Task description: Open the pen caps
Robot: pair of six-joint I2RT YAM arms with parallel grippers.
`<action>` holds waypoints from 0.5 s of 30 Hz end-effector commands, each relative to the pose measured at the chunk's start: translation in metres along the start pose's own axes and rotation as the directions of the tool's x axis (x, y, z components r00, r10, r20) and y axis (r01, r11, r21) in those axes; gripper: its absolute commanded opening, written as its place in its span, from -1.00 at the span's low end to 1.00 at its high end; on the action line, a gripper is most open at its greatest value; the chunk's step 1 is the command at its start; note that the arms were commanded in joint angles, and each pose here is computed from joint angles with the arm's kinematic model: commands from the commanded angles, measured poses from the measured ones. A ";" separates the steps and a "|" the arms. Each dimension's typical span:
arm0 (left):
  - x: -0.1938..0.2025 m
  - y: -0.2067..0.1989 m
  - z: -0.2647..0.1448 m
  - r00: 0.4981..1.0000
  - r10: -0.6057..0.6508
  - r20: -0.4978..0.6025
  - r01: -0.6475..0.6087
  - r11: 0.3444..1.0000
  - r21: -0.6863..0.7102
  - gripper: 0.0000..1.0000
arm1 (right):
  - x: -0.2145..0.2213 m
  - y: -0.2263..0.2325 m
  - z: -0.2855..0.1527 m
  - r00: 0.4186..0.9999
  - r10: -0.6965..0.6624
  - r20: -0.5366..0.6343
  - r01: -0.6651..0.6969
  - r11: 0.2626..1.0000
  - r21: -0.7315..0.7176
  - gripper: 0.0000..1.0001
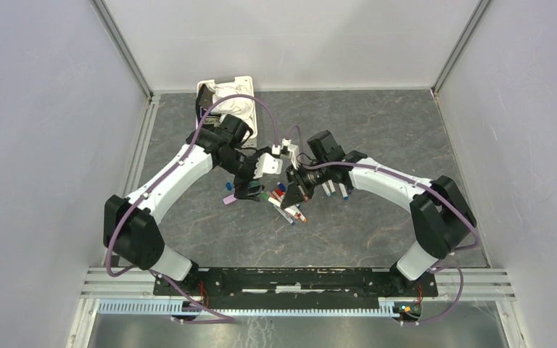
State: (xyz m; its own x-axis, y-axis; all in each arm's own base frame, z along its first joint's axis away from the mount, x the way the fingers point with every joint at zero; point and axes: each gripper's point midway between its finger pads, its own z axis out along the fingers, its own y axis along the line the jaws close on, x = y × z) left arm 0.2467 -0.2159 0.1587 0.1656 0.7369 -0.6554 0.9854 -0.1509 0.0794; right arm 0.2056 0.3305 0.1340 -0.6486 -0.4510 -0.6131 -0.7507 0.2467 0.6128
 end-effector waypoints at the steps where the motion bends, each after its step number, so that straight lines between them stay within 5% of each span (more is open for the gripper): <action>1: -0.015 -0.021 0.005 0.996 0.062 0.065 -0.067 0.994 0.084 0.74 | -0.018 0.022 0.001 0.999 -0.037 0.040 0.042 0.991 -0.129 -1.00; 15: -0.008 -0.046 0.014 0.998 0.052 0.021 -0.055 0.975 0.213 -0.29 | -0.024 0.021 0.001 0.999 -0.024 0.042 0.029 0.992 -0.122 -1.00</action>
State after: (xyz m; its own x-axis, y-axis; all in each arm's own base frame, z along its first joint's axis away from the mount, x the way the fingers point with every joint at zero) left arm 0.2090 -0.2209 0.1516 0.2073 0.7285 -0.6530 0.9607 -0.2775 -0.0045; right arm 0.1984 0.3393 0.1444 -0.6661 -0.4428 -0.6002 -0.7198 0.1711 0.6727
